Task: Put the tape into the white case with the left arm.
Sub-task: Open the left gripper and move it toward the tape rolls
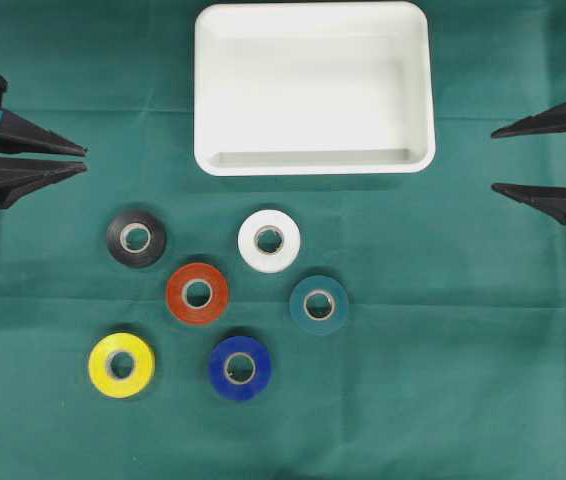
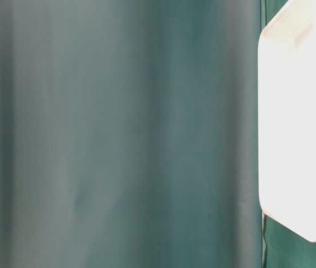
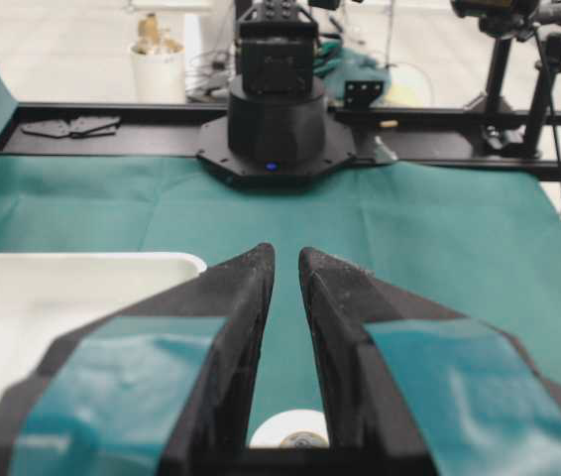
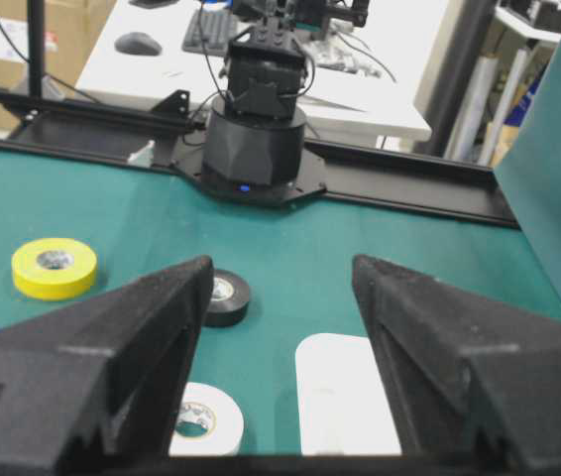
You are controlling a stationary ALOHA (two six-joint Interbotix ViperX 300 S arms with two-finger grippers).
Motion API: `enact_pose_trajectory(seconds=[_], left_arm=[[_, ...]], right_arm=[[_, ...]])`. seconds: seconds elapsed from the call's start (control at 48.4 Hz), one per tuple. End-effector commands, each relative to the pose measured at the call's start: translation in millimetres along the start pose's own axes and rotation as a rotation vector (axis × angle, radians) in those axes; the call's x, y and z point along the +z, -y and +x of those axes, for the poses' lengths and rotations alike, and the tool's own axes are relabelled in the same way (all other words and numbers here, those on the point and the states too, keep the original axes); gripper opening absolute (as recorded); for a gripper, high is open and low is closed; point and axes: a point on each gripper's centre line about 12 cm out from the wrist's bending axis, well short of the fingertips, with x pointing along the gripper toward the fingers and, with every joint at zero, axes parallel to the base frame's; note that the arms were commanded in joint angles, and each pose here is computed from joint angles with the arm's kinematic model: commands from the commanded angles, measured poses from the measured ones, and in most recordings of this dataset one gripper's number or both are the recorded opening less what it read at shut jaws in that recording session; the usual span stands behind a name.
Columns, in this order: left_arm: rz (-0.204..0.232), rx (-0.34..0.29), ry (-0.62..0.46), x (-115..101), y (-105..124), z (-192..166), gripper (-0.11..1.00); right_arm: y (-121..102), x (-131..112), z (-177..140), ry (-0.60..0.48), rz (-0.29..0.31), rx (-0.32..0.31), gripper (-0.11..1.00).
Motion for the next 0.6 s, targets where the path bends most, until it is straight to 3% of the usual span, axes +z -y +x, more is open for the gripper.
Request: enact_pose_trajectory(seconds=[0.0,0.041,0.145,0.248,0.579], left_arm=[[-0.013,0.006,-0.008,0.9,-0.7,2.2,0.24],[-0.016,0.007,-0.015,-0.5,-0.9,2.0,0.22],[-0.022,0.006,-0.025,-2.0,-0.6,1.9,0.03],[-0.027,0.006,-0.021,-1.6,-0.7,1.1,0.01],[-0.039,-0.022,-0.017,1.4,5.1,2.0,0.01]], right_arm=[[1.8,4.9,2.3,0.014,-0.002,-0.009,0.24],[2.1,3.4,1.7,0.011,-0.001,-0.011,0.22],[2.1,-1.4,0.6,0.000,-0.001,-0.010,0.02],[1.8,-5.1,-0.6,-0.006,0.001,-0.009,-0.08],[1.7,-11.1,-3.1,-0.017,0.000,-0.009,-0.09]])
